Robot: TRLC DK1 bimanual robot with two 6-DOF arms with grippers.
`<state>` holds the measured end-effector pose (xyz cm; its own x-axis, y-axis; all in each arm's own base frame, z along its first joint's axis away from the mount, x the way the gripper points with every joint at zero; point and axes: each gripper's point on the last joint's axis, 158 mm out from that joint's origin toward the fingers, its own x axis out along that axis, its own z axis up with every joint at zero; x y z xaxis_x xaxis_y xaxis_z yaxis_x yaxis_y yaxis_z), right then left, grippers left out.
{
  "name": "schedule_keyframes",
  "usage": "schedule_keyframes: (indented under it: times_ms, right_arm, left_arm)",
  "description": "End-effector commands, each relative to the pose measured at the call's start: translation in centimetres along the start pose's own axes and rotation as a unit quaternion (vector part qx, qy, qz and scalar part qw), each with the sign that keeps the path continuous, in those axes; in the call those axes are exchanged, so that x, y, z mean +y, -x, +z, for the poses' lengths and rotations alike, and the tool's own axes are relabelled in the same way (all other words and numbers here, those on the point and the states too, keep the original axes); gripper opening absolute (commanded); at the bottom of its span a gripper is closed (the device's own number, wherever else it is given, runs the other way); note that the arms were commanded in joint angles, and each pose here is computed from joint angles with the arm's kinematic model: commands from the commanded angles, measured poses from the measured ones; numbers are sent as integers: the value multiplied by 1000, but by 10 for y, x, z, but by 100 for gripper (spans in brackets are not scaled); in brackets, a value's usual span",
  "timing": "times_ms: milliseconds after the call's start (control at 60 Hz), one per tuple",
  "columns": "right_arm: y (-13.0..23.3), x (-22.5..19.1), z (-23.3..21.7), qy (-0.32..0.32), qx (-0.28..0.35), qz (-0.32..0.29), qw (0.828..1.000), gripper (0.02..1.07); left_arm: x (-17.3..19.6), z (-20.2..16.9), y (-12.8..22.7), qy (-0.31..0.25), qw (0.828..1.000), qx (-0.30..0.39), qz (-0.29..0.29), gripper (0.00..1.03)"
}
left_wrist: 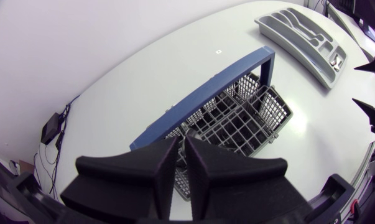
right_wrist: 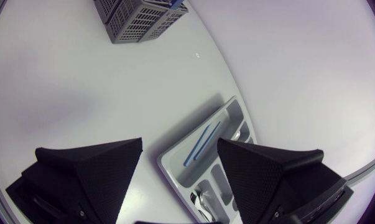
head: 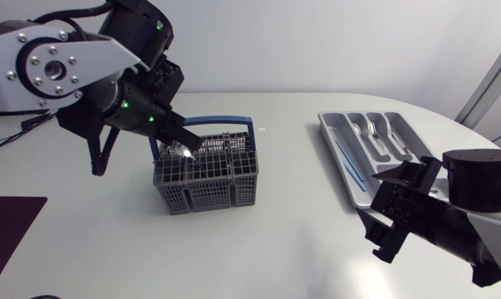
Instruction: Unload the cutlery basket into the drawer organizer.
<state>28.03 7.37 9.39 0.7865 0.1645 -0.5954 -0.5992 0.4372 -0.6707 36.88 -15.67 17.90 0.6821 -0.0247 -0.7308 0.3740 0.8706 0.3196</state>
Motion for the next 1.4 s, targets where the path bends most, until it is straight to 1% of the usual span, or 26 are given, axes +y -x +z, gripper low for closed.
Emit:
schedule_keyframes:
  times_ms: [0, 283, 467, 667, 717, 817, 1150, 1383]
  right_arm:
    - [-3, 11, -5, 7, 9, 13, 1000, 89]
    - [-4, 14, -7, 9, 12, 18, 1000, 89]
    - [-4, 16, -9, 11, 14, 18, 1000, 89]
    - [-4, 18, -10, 12, 14, 21, 1000, 89]
    - [-4, 18, -10, 12, 14, 21, 1000, 89]
    - [-5, 19, -10, 12, 14, 22, 1000, 89]
    - [-5, 22, -12, 17, 13, 24, 999, 89]
    - [-5, 22, -12, 17, 13, 24, 999, 89]
  left_arm:
    - [4, 5, 8, -3, 1000, -11, 5, 12]
    - [-5, 1, -1, -10, 1000, 3, 0, 34]
    - [-7, -2, -6, -14, 1000, 17, -2, 34]
    - [0, -11, -15, -3, 999, 39, 4, 33]
    - [3, -12, -18, 2, 999, 42, 7, 29]
    - [7, -15, -22, 8, 999, 48, 11, 29]
    - [27, 3, 12, 24, 999, 16, 19, 29]
    - [28, -7, 14, 22, 999, 25, 19, 29]
